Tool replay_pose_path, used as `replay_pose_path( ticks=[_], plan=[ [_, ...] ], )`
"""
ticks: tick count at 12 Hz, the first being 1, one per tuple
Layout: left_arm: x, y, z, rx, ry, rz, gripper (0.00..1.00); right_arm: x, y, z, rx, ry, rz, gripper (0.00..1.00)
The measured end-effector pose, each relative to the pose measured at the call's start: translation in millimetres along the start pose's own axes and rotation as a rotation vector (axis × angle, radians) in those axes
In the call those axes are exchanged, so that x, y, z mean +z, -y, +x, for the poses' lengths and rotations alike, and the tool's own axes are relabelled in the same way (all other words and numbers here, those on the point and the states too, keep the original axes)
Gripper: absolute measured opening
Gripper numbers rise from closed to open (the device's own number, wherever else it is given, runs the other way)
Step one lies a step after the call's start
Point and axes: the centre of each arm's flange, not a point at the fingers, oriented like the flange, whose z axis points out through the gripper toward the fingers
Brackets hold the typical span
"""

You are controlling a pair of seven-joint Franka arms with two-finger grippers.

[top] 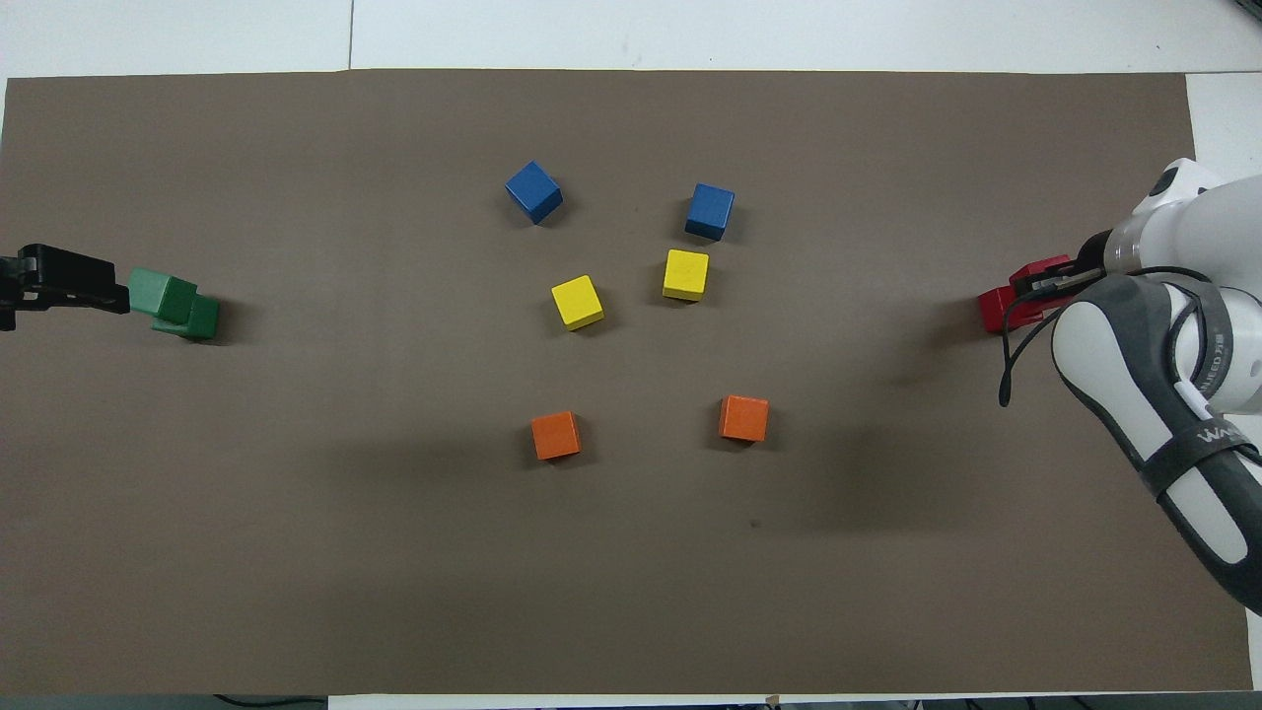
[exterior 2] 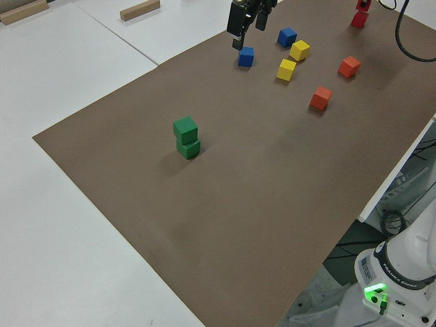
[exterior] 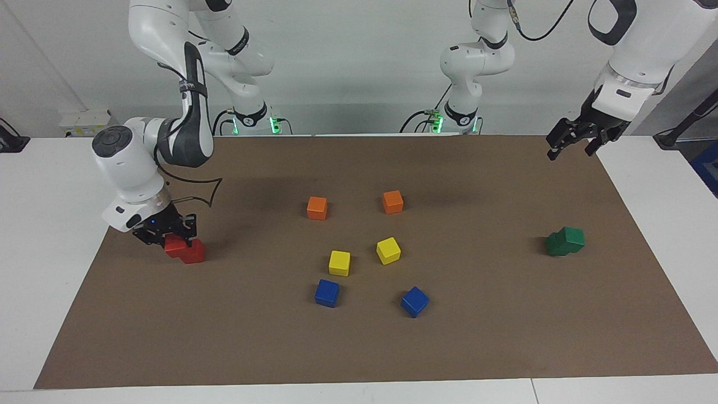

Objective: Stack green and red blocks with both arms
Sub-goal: 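Lower the green cube onto the green cube while the right gripper lowers the red cube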

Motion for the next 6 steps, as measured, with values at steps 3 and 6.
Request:
replay_pose_path(
  ticks=[3,6],
  plan=[
    [4.9,0.7,-10.1,-0.001,-0.002,0.002,1.0,-1.3,-2.8,0.0,0.004,-0.015,-0.006,0.55],
    [5.5,-4.4,-6.6,0.008,-0.044,-0.001,1.0,-3.2,-5.5,2.1,0.013,-0.051,-0.011,0.55]
  ],
)
